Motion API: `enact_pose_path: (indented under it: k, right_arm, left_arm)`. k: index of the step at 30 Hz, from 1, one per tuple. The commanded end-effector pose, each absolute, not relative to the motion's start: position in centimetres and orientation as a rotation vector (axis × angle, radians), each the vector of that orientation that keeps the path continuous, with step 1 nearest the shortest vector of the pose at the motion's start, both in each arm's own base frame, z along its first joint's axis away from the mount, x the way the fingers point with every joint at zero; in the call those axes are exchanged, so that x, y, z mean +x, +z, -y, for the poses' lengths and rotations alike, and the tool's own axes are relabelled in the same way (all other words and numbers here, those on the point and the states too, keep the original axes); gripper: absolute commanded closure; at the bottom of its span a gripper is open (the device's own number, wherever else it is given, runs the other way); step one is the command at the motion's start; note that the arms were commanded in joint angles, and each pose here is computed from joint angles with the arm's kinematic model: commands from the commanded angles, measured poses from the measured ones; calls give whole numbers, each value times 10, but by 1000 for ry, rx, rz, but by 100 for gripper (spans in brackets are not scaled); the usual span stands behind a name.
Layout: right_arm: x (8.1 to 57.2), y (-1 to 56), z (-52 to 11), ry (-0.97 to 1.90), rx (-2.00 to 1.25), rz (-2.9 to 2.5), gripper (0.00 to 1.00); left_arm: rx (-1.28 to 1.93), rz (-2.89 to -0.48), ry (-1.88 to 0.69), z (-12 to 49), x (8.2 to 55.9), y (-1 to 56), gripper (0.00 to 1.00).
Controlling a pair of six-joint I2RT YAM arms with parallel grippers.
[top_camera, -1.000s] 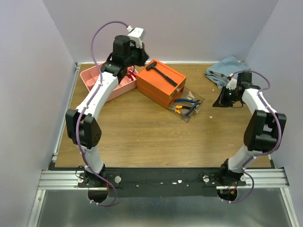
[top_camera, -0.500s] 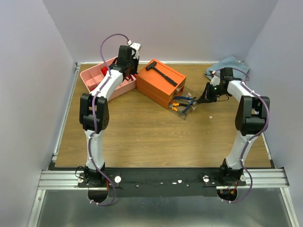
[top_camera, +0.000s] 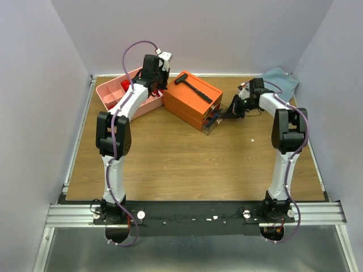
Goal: Sort the tools into containers
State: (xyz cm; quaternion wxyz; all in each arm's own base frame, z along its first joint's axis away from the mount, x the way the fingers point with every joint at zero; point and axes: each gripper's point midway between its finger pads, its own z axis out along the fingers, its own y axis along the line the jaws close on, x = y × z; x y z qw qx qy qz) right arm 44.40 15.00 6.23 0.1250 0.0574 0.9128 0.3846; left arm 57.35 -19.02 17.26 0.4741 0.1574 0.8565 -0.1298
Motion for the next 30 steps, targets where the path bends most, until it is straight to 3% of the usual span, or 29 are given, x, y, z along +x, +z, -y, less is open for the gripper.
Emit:
enact_pose_path:
  k: [1, 9, 14, 18, 20, 21, 22, 24, 25, 27, 28, 30]
  right_arm:
    - [461, 71, -192, 1369, 225, -2594, 97]
    - [470, 80, -207, 1481, 251, -2532, 93]
    - [461, 94, -200, 1484, 196, -2507, 84]
    - [445, 93, -178, 1323, 188, -2587, 75]
    - [443, 94, -155, 1115, 94, -2608, 68]
    - [433, 95, -147, 1063, 92, -2648, 65]
    - [430, 104, -134, 1003, 85, -2639, 59]
    - [419, 99, -110, 873, 70, -2670, 51]
    - [418, 101, -102, 820, 60, -2665, 42]
    - [421, 115, -74, 651, 13, -2618, 34]
    - [424, 123, -67, 592, -16, -2591, 16]
    - [433, 152, -51, 442, -78, -2493, 14]
  left_arm:
    - [447, -2112, -374, 208, 565, 162, 100]
    - [442, -2113, -359, 206, 564, 164, 100]
    - [420, -2094, -337, 204, 568, 173, 100]
    - [330, -2065, -205, 184, 579, 190, 100]
    - [250, -2035, -96, 165, 585, 207, 95]
    - [224, -2016, -70, 159, 587, 217, 89]
    - [202, -1992, -47, 154, 586, 231, 68]
    - [152, -1963, 17, 141, 586, 246, 52]
    - [134, -1945, 29, 137, 584, 257, 35]
    - [117, -1930, 67, 129, 580, 265, 16]
    - [111, -1904, 75, 126, 575, 278, 12]
    - [99, -1905, 106, 119, 567, 276, 1]
